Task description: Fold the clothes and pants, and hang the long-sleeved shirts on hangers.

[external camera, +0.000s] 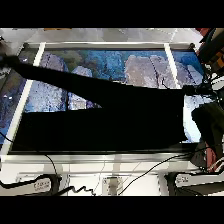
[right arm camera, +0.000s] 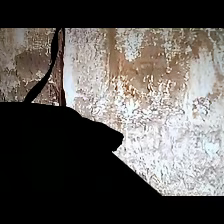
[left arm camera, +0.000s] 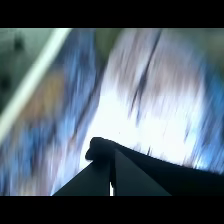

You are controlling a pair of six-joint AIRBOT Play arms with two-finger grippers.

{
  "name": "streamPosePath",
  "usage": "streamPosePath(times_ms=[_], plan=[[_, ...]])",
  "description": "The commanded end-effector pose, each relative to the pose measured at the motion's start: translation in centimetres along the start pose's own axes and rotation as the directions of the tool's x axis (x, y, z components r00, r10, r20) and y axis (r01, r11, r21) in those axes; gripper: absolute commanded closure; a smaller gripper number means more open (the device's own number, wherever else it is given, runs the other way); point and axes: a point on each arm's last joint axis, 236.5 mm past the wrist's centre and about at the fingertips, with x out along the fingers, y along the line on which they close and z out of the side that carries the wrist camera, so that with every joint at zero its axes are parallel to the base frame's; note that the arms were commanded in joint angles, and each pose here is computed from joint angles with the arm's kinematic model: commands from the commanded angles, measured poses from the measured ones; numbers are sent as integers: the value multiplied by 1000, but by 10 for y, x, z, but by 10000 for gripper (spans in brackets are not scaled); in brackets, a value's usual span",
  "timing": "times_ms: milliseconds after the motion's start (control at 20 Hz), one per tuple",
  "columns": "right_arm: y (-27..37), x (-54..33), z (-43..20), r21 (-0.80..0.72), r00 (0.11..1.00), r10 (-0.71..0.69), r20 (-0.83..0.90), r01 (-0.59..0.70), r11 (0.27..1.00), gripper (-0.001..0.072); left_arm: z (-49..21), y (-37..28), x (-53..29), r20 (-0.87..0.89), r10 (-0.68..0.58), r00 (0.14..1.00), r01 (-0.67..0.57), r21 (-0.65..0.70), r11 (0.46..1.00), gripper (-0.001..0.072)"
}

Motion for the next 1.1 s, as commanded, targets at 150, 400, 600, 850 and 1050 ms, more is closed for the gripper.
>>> streamPosePath(times_ms=[150,400,600,850,1050], plan=[[-1,0,-8,-19,999,-5,-32,5,1000,696,-237,14,35,-494,23,869,-18,15,1000,697],[-2,2,-8,-18,999,-7,-33,6,1000,696,-255,23,49,-468,23,883,-49,-43,998,695],[2,10,-5,20,1000,17,-13,-16,1000,696,-212,21,67,-286,12,958,-28,-52,998,695],[17,30,22,6,995,-2,99,2,1000,696,-176,32,78,-120,21,993,-32,-91,995,696],[25,46,47,48,977,-43,207,34,998,696,-161,31,91,-22,14,1000,-16,-96,995,695]])
